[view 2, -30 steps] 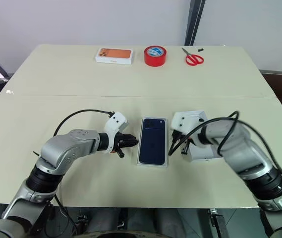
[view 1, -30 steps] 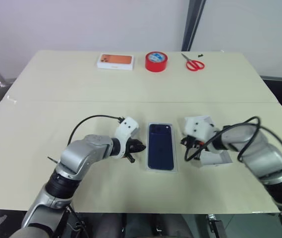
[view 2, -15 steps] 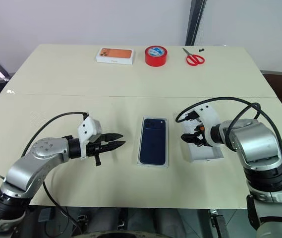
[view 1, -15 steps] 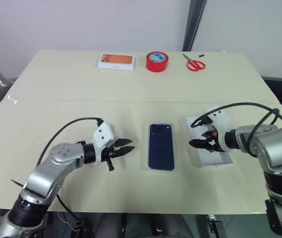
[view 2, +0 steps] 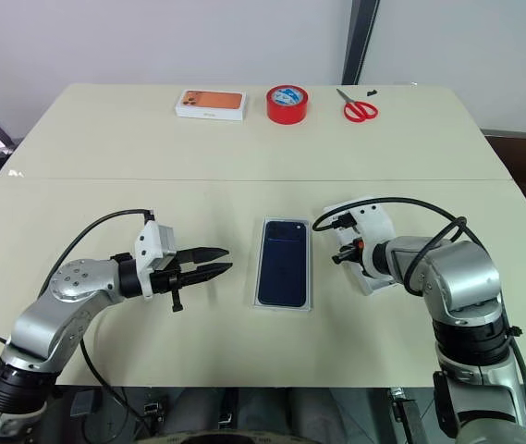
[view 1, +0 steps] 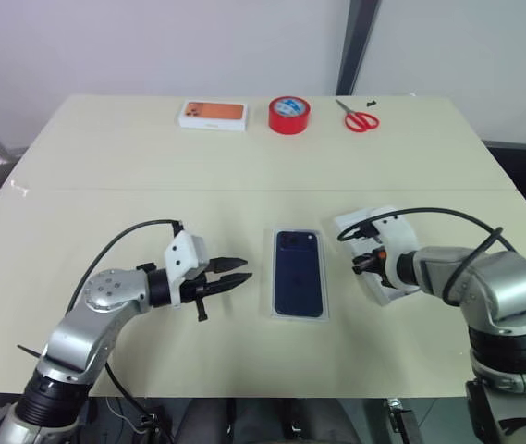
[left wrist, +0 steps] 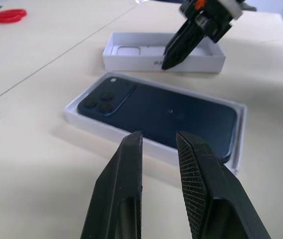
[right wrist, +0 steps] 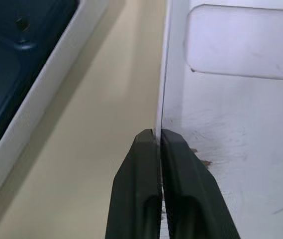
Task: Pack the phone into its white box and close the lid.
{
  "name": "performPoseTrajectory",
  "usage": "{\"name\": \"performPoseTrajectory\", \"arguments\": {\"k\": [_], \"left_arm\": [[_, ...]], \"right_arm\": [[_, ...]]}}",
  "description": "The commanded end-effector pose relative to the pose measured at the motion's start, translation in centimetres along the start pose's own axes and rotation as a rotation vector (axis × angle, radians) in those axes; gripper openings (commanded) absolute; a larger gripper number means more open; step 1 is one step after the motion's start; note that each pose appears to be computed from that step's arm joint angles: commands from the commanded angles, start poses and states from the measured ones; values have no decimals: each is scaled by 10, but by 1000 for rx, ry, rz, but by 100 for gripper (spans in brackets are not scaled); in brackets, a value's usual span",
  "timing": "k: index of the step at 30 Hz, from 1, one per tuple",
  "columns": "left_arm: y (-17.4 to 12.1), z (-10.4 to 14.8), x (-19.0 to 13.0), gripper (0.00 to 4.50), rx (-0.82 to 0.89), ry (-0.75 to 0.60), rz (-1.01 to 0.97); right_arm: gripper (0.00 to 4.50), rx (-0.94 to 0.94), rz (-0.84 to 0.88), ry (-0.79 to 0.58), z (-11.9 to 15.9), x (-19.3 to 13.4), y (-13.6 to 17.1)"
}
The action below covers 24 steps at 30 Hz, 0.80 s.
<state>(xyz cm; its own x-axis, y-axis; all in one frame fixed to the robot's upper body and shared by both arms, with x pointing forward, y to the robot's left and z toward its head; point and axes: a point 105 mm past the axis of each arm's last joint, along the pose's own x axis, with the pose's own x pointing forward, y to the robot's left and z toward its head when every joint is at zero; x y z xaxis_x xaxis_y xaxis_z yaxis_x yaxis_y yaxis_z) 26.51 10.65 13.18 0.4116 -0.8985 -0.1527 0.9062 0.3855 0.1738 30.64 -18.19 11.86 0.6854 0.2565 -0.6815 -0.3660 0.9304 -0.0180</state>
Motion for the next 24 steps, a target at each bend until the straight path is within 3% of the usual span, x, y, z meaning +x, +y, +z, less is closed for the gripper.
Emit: {"name": "performPoseTrajectory", "arguments": {"k": [1, 5, 9, 11, 14, 18, 21, 24], "left_arm": [[16, 7, -10, 112, 31, -39, 101], [58, 12, -29, 112, -17, -111, 339], [87, 19, -40, 112, -25, -155, 487], [95, 23, -42, 112, -12, -162, 524], [96, 23, -36, 112, 14, -139, 515], [93, 17, -29, 112, 38, -98, 493], [87, 11, -21, 112, 41, -71, 463], [77, 5, -13, 112, 38, -48, 417]], "right_arm": [[3, 93, 123, -205, 51, -15, 13], [3, 246, 528, -401, 99, -33, 63], [3, 349, 822, -448, 115, -48, 113], [3, 486, 945, -400, 114, -54, 137], [3, 727, 962, -268, 100, -36, 164], [3, 906, 913, -206, 97, -30, 182], [3, 975, 894, -171, 97, -29, 187], [3, 1033, 739, -57, 75, -5, 174]]}}
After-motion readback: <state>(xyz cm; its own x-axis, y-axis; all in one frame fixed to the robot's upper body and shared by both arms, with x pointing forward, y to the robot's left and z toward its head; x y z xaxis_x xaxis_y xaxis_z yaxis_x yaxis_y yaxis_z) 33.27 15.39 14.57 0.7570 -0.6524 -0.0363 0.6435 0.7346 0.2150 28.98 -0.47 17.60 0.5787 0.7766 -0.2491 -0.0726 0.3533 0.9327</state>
